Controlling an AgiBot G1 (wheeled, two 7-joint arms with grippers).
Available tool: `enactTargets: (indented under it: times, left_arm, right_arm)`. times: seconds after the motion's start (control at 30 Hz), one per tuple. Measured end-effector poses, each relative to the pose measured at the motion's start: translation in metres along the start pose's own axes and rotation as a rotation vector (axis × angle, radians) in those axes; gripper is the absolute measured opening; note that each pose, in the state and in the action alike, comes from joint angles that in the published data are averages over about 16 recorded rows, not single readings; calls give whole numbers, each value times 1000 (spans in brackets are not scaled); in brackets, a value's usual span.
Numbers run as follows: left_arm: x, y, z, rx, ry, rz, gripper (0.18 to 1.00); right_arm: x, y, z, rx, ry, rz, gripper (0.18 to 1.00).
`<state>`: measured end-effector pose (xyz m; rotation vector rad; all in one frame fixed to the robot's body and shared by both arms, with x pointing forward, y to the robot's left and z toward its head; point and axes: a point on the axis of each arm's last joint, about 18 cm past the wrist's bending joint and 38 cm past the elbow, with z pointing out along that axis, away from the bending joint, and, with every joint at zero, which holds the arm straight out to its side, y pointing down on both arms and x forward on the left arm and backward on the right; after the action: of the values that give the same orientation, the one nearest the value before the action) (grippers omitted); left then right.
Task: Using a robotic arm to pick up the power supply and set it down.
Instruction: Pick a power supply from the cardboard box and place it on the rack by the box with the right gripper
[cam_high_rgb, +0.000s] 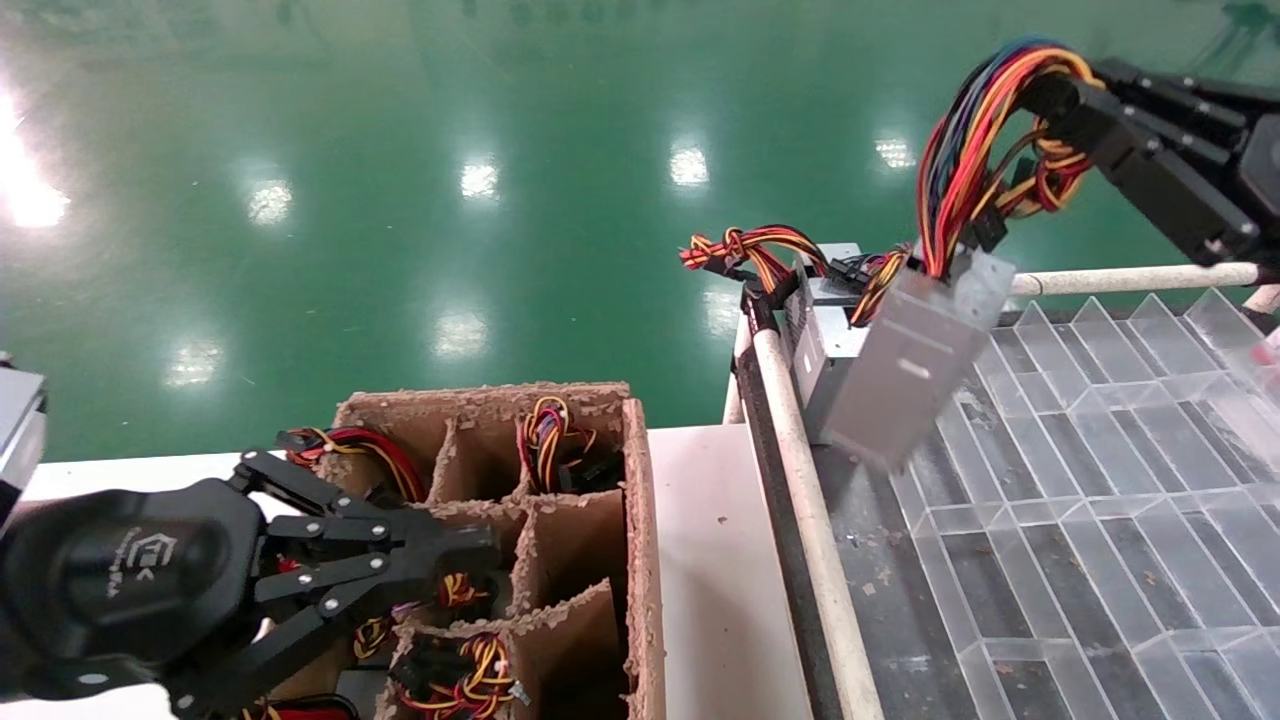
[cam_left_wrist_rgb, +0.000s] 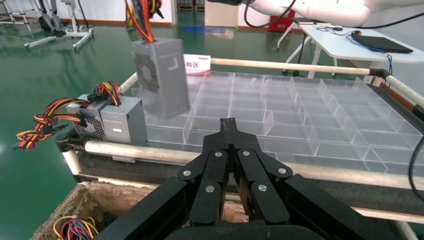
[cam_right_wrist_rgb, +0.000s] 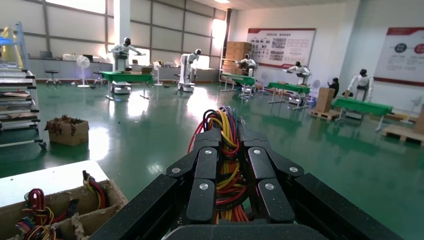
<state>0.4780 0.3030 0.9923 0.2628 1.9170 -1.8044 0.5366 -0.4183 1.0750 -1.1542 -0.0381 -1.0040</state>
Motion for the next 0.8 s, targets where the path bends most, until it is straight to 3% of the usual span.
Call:
enactTargets:
  times: [0.8]
  left_arm:
    - [0,0,0,0,0,0,192]
  right_arm:
    - [-33,46,-26,-91,242,164,230]
